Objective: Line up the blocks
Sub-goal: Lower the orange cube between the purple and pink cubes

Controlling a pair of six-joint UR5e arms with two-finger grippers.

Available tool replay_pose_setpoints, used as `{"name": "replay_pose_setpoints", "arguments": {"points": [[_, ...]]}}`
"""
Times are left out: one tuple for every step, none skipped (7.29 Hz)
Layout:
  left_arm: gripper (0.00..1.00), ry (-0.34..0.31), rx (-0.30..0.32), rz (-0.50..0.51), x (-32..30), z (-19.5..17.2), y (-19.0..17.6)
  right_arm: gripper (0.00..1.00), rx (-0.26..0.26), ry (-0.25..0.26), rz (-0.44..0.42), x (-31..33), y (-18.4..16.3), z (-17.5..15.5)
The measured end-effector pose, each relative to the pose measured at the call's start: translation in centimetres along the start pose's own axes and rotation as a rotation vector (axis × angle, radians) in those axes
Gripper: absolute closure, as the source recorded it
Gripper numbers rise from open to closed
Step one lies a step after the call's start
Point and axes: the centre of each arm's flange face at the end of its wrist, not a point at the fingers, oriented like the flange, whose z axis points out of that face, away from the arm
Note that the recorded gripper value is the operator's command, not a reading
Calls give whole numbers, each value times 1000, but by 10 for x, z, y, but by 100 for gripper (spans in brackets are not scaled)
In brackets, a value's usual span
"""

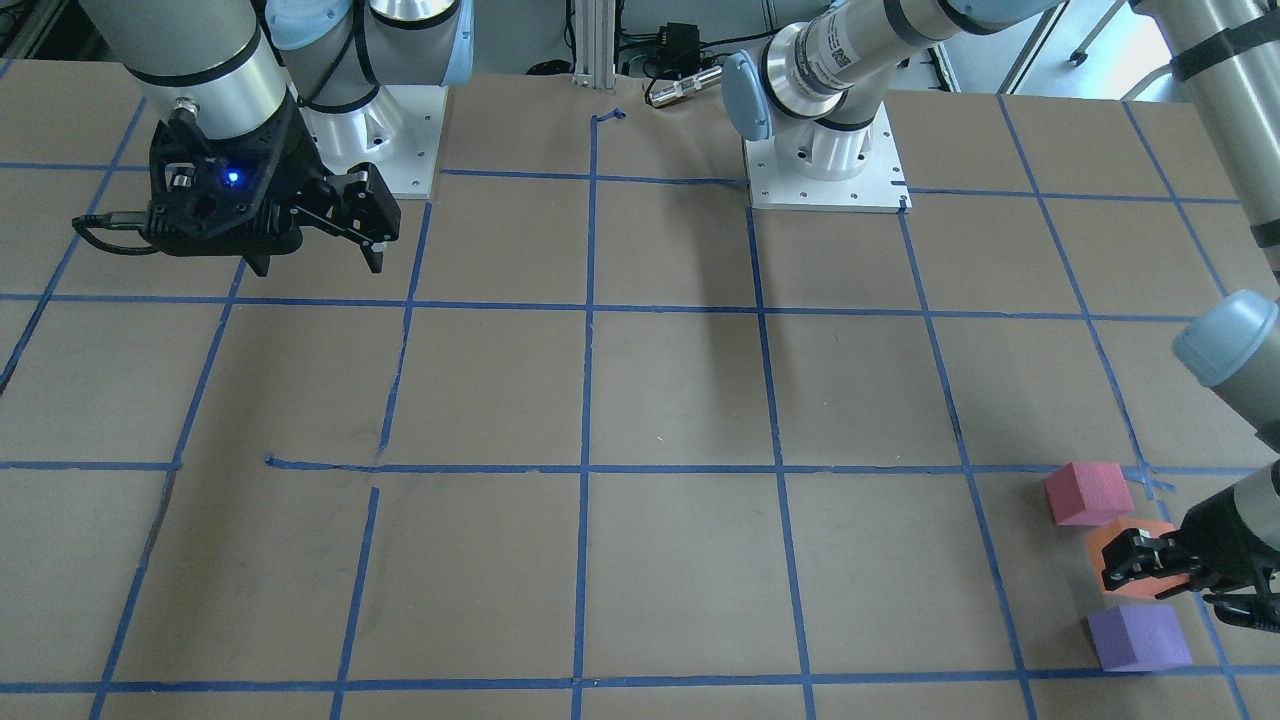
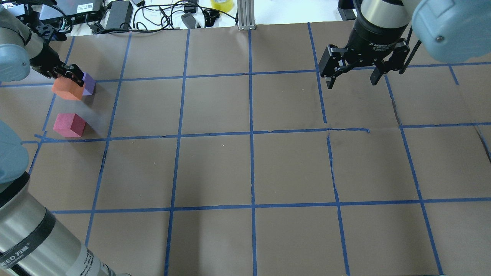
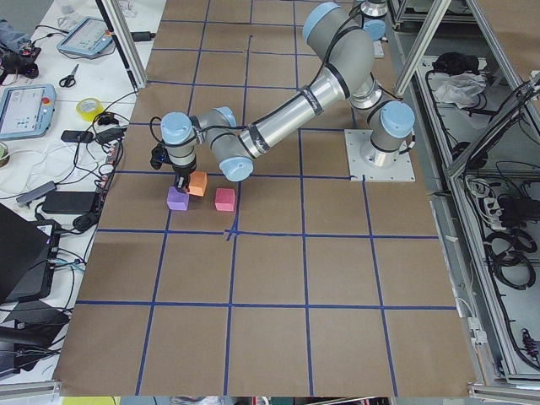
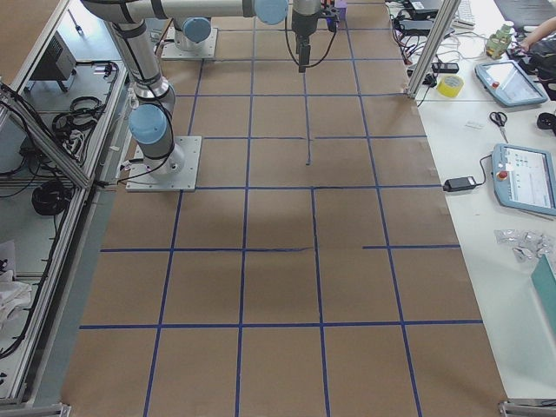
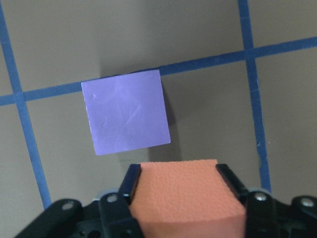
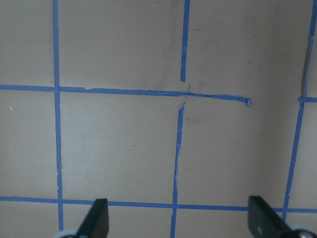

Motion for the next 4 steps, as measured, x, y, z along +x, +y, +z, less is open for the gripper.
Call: {"name": "replay_pose_setpoints", "arguments": {"points": [[80, 14, -2, -11, -5, 6, 3, 0, 2, -1, 0, 0, 0, 0], [80, 18, -7, -18, -8, 10, 5, 0, 4, -1, 0, 0, 0, 0], [80, 22, -14, -31, -9, 15, 7, 0, 4, -2, 1, 0, 0, 0], [80, 28, -24, -46, -8, 21, 10, 0, 1, -3, 3, 0, 0, 0]]}}
